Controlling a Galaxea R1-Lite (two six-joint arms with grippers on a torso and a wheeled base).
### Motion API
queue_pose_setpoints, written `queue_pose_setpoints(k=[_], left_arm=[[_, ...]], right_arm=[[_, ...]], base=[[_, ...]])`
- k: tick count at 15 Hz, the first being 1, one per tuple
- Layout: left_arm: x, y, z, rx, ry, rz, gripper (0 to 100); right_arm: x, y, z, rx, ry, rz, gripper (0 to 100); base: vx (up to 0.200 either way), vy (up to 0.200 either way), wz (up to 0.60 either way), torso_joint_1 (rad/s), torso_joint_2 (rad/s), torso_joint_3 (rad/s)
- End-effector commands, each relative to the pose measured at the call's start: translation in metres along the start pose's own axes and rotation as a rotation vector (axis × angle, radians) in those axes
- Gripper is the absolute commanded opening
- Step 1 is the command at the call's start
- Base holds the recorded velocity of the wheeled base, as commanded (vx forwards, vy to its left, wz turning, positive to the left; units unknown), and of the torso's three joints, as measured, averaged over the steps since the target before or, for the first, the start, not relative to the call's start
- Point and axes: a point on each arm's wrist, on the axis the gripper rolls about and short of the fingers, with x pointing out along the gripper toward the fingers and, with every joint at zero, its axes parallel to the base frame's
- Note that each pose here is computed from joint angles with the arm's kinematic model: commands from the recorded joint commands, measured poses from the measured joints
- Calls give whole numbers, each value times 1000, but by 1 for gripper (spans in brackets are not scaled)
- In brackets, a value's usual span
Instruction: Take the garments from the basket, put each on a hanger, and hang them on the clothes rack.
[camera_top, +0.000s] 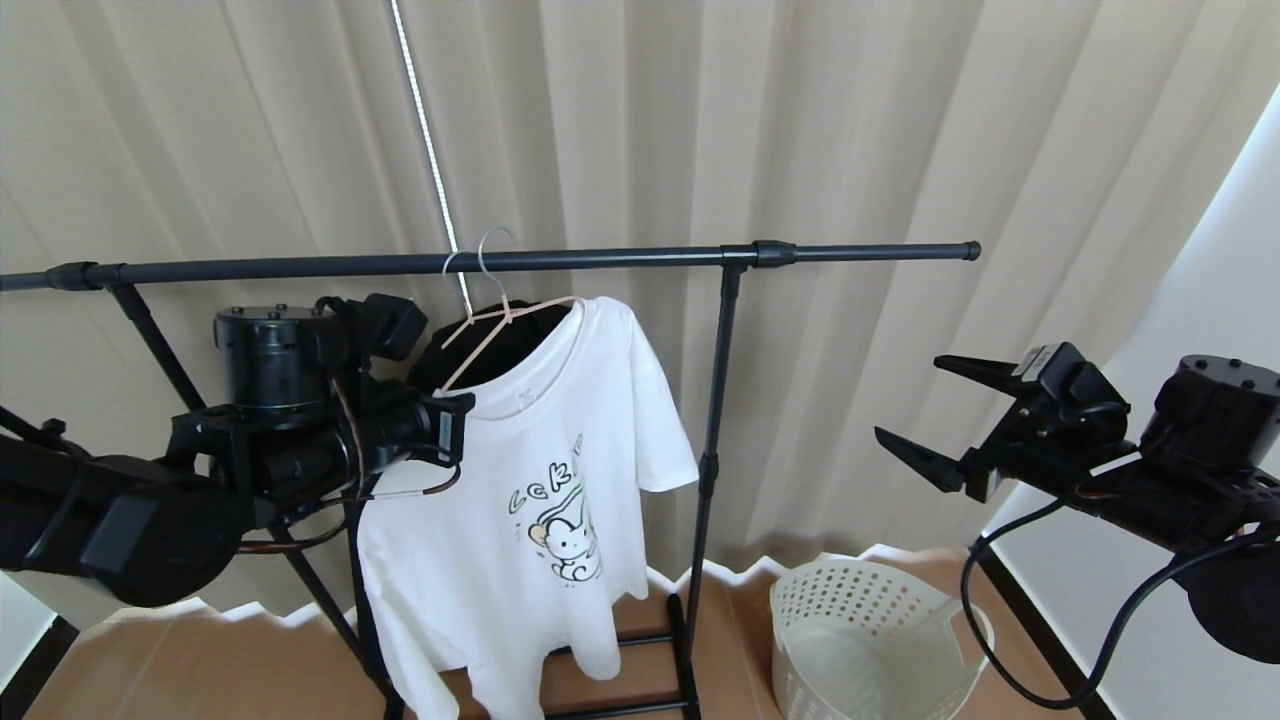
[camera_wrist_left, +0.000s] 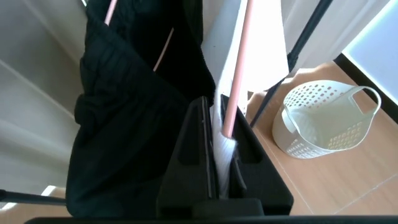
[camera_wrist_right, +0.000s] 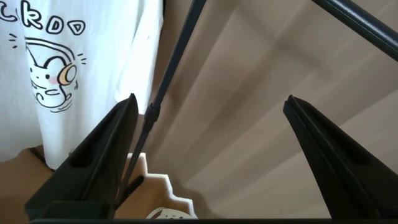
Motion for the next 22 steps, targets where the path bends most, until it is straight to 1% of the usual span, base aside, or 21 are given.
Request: queue_pose_setpoints(k=[1, 2, 4, 5, 8, 10, 12, 13, 14, 16, 17, 20, 22], left_arm=[[19, -6, -4, 3, 21, 4, 0], [25, -5, -4, -2, 20, 19, 0], [41, -13, 0, -37, 11, 46, 0], [46, -16, 1, -42, 7, 43, 0], [58, -24, 6, -35, -11, 24, 0], [72, -30, 2, -33, -4, 12, 0], [83, -33, 1, -31, -4, 24, 0], [83, -33, 1, -31, -4, 24, 0], [91, -37, -3, -27, 4, 33, 0], [95, -39, -4, -28, 5, 27, 0], [99, -40, -6, -42, 8, 29, 0], [102, -40, -8, -43, 11, 28, 0], [110, -40, -5, -45, -4, 30, 0]], right_arm=[[0, 0, 0, 0, 1, 1, 100], [0, 0, 0, 0, 1, 1, 100], [1, 0, -1, 0, 1, 1, 100], [1, 0, -1, 0, 1, 1, 100], [2, -1, -1, 0, 1, 1, 100], [2, 0, -3, 4, 5, 3, 100], [2, 0, -2, 3, 4, 2, 100], [2, 0, -2, 3, 4, 2, 100], [2, 0, -3, 4, 5, 3, 100], [2, 0, -3, 4, 5, 3, 100], [2, 0, -3, 4, 5, 3, 100], [3, 0, -4, 6, 9, 4, 100], [4, 0, -5, 5, 10, 5, 100]], base=[[0, 0, 0, 0, 0, 0], [0, 0, 0, 0, 0, 0], [0, 0, 0, 0, 0, 0], [0, 0, 0, 0, 0, 0], [0, 0, 0, 0, 0, 0], [0, 0, 0, 0, 0, 0], [0, 0, 0, 0, 0, 0], [0, 0, 0, 0, 0, 0], [0, 0, 0, 0, 0, 0], [0, 0, 0, 0, 0, 0], [0, 0, 0, 0, 0, 0], [0, 0, 0, 0, 0, 0], [0, 0, 0, 0, 0, 0]])
